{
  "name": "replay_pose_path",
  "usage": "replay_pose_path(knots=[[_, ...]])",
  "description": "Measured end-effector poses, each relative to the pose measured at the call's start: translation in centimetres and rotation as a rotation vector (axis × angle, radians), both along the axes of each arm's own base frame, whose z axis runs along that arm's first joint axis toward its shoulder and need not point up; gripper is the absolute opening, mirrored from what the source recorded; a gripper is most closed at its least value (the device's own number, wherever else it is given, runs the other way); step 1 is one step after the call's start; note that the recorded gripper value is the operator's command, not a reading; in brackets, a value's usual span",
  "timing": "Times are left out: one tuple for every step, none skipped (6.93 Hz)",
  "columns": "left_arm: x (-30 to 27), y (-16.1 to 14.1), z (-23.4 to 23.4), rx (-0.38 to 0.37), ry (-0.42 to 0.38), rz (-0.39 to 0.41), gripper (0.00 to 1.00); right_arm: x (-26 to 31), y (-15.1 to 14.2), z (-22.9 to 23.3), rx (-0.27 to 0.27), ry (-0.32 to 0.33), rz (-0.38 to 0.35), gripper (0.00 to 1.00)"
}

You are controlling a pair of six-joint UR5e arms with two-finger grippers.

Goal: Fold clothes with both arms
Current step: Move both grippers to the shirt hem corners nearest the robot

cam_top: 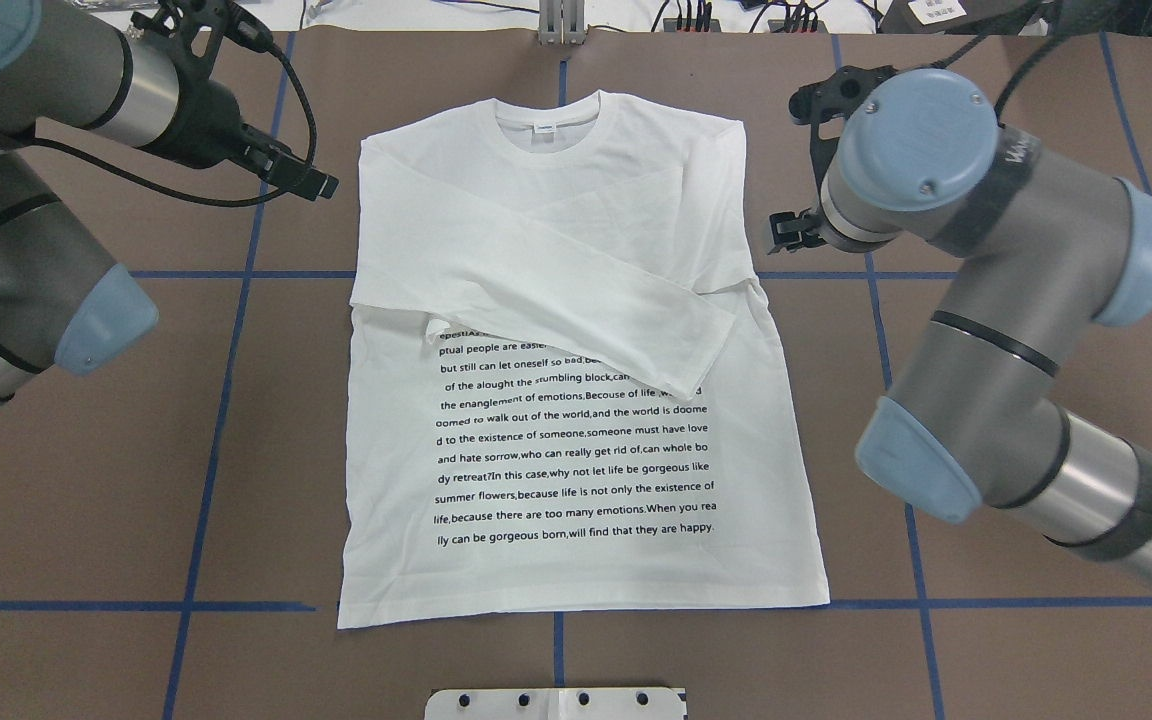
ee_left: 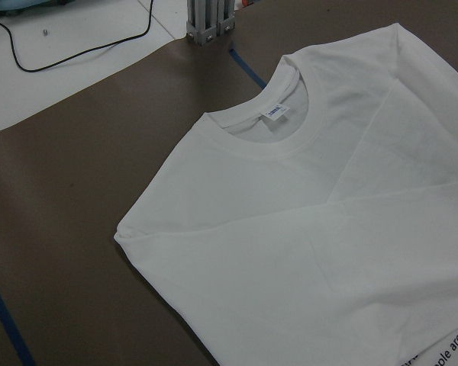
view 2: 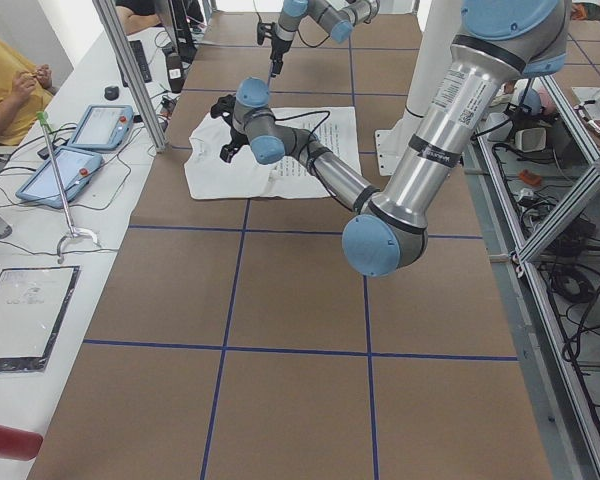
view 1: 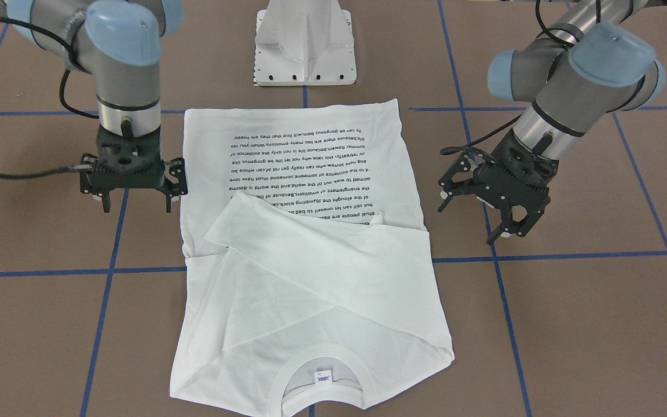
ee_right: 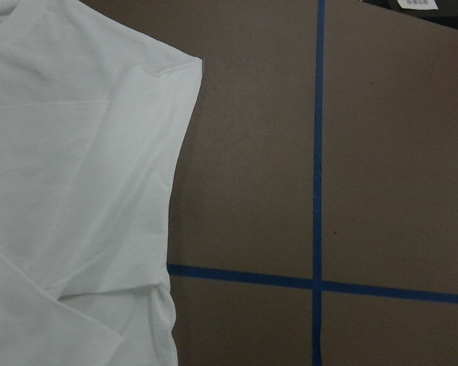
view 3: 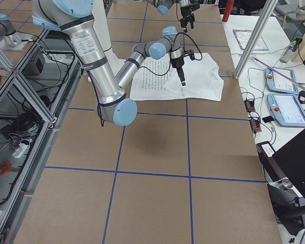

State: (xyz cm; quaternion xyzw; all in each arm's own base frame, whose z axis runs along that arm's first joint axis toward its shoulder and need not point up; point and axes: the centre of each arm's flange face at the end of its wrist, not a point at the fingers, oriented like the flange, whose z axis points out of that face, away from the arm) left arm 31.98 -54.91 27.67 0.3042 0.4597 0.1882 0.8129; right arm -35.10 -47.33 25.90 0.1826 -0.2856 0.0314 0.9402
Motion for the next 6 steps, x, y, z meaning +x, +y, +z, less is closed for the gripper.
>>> replay_pose_path(knots=[[1.1,3.3,0.2,-0.040,0.017,-0.037,1.00,1.2,2.9,1.4,-0.011,-0.123,0.041,1.00],[2.7,7.4,0.1,-0.100,0.046,-0.070,1.00,2.2,6.0,5.2,-0.014,-0.231,0.059,1.00],[4.7,12.0,-0.1,-0.173,0.083,-0.081,1.00,3.7,9.4,10.0,-0.024,-0.304,0.066,1.00],[7.0,16.8,0.0,-0.254,0.111,-0.081,1.00,4.6,12.2,13.5,-0.053,-0.339,0.080,1.00],[9.2,20.9,0.8,-0.330,0.113,-0.087,1.00,3.9,14.4,15.0,-0.068,-0.345,0.095,1.00],[10.9,23.7,2.2,-0.386,0.093,-0.102,1.00,2.7,16.2,15.4,-0.069,-0.332,0.104,1.00]])
